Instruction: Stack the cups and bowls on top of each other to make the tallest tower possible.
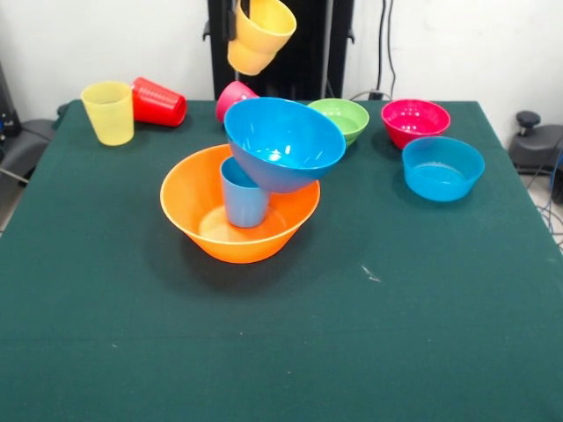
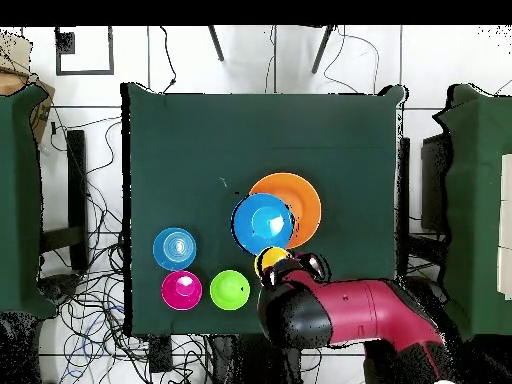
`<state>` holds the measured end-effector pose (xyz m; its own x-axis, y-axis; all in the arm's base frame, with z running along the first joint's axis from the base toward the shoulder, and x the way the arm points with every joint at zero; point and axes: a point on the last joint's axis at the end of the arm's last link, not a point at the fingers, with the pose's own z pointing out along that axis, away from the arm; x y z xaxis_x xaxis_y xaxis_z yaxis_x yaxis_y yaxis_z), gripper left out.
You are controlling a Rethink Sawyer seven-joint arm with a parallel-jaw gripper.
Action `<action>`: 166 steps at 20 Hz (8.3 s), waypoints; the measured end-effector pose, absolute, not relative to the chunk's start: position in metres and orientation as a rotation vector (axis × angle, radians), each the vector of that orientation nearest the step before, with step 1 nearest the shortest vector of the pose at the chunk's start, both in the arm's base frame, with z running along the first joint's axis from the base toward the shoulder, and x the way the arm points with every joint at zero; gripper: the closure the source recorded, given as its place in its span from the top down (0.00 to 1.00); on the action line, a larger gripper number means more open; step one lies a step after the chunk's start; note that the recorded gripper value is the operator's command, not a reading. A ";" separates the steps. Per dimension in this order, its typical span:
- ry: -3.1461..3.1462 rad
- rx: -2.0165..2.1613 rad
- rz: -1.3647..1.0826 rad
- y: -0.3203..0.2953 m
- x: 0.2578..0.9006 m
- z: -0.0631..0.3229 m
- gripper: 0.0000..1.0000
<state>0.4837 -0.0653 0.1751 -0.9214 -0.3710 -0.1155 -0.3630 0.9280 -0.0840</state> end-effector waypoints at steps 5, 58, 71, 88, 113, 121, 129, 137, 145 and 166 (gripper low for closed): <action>2.950 -0.593 -0.099 -0.063 0.486 0.165 0.00; 2.787 -0.389 0.086 -0.043 0.522 0.156 0.00; 2.785 -0.394 0.093 -0.040 0.524 0.154 0.00; 2.805 -0.396 0.158 -0.028 0.529 0.134 0.00; 2.756 -0.495 0.053 -0.044 0.532 0.141 0.00; 2.733 -0.499 0.026 -0.051 0.543 0.145 0.00; 2.708 -0.547 -0.011 -0.057 0.548 0.144 0.00; 2.702 -0.555 -0.031 -0.062 0.551 0.142 0.00; 2.703 -0.540 -0.064 -0.069 0.556 0.143 0.00; 2.711 -0.540 -0.113 -0.069 0.558 0.143 0.00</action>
